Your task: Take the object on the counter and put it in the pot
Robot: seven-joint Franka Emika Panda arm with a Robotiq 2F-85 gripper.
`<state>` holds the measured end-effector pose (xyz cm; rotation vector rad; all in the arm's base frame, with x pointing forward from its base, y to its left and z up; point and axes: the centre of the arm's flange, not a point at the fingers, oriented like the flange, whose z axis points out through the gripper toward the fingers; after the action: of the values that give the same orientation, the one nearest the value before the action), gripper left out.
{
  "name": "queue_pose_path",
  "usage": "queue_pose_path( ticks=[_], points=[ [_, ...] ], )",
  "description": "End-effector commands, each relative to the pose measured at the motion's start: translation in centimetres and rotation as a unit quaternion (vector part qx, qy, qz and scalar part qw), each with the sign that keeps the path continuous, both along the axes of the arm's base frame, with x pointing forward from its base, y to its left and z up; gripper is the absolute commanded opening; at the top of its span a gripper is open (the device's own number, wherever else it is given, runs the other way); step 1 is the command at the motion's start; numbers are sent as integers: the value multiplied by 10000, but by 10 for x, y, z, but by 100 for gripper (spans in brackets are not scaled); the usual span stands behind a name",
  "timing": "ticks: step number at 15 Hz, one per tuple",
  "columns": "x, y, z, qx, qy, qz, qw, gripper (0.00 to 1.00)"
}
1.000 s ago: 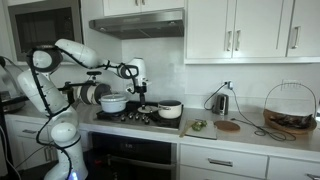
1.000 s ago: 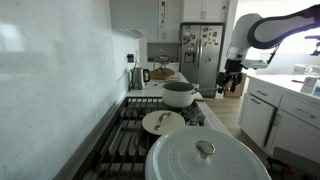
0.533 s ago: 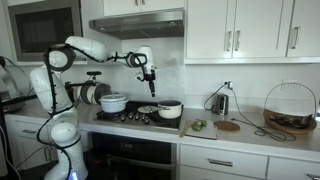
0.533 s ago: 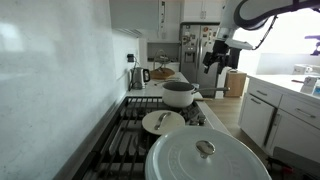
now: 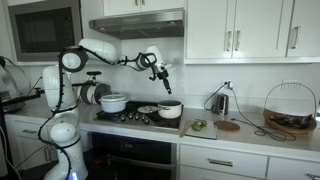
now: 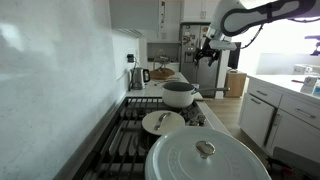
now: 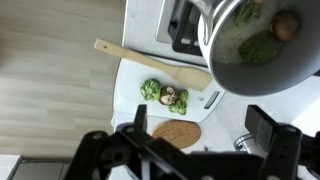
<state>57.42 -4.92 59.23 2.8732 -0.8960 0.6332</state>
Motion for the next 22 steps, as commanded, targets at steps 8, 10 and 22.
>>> queue_pose_path(
  ticks=[8, 10, 22],
  points=[
    [96, -54, -60, -154, 89, -656, 9977, 100],
    [109, -67, -64, -62, 176, -700, 9974, 100],
    [180, -116, -107, 489, 530, -576, 9957, 100]
  ],
)
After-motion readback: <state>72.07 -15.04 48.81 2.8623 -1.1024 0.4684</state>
